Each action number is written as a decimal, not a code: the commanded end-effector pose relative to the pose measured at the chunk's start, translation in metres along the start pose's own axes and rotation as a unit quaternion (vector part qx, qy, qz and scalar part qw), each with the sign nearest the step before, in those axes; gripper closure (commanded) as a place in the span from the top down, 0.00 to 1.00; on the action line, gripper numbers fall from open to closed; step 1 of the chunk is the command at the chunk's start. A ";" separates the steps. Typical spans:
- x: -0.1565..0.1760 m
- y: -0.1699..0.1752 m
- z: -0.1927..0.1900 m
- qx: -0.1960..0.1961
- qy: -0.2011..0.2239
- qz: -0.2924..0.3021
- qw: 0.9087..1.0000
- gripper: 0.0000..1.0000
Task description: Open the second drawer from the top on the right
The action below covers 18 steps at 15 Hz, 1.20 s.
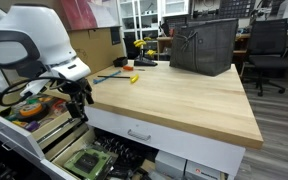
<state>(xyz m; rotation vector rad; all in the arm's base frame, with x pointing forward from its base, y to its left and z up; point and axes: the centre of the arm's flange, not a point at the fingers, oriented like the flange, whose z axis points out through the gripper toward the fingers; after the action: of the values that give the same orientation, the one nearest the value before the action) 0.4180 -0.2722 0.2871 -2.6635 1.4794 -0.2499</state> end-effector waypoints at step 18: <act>-0.034 -0.083 -0.191 0.011 -0.089 -0.208 0.974 1.00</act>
<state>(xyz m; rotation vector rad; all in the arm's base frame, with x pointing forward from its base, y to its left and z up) 0.4398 -0.2146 0.4595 -2.8249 0.9378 -0.0698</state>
